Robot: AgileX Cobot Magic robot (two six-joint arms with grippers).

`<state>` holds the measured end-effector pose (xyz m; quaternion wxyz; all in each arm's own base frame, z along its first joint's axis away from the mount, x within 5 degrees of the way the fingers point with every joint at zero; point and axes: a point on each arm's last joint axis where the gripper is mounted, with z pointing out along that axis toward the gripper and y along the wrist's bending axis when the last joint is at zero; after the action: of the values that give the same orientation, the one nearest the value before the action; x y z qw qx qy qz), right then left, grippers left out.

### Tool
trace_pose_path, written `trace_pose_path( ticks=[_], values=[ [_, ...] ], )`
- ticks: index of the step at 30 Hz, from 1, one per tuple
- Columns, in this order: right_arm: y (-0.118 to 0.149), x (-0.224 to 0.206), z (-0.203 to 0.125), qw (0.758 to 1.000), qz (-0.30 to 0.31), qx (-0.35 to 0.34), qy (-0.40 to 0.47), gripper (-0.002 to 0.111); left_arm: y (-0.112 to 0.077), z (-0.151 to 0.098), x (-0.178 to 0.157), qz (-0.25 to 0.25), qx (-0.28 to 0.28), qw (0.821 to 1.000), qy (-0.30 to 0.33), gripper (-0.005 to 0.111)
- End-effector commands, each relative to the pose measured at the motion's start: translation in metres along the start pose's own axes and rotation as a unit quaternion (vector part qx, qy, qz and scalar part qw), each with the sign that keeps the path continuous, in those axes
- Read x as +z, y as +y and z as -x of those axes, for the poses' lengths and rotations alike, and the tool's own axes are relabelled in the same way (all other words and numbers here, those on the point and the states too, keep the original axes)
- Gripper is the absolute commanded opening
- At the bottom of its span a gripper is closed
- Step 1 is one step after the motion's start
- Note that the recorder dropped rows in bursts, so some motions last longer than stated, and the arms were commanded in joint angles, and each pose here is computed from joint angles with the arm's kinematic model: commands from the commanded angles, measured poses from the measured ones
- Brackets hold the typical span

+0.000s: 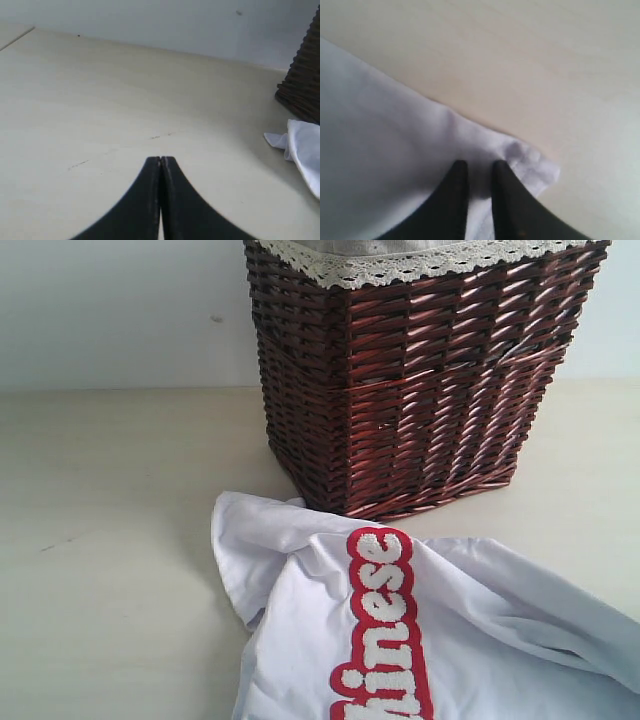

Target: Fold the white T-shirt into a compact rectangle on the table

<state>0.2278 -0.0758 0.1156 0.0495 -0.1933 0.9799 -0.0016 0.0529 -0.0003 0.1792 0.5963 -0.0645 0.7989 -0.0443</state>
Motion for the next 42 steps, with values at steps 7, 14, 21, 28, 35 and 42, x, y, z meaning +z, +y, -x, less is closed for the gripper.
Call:
trace_pose_path(
  ticks=[7,14,21,28,35,42],
  values=[
    [-0.013,-0.003,0.010,0.996,-0.065,0.011,-0.065,0.000,0.000,0.001,0.000,-0.003,-0.002,1.000,-0.003,0.000],
    [-0.027,-0.010,0.024,0.978,-0.150,0.004,-0.143,0.000,0.000,0.001,0.000,-0.003,-0.002,1.000,-0.003,0.000],
    [-0.048,0.003,0.043,0.957,-0.214,0.003,-0.198,0.000,0.000,0.001,0.000,-0.003,-0.002,1.000,-0.003,0.000],
    [-0.078,0.015,0.074,0.941,-0.247,0.004,-0.231,0.000,0.000,0.001,0.000,-0.003,-0.002,1.000,-0.003,0.000],
    [-0.100,0.007,0.098,0.923,-0.278,0.006,-0.265,0.000,0.000,0.001,0.000,-0.003,-0.002,1.000,-0.003,0.000],
    [-0.104,0.003,0.103,0.917,-0.274,0.045,-0.286,0.018,0.000,0.001,0.000,-0.003,-0.002,1.000,-0.003,0.000]
  ],
)
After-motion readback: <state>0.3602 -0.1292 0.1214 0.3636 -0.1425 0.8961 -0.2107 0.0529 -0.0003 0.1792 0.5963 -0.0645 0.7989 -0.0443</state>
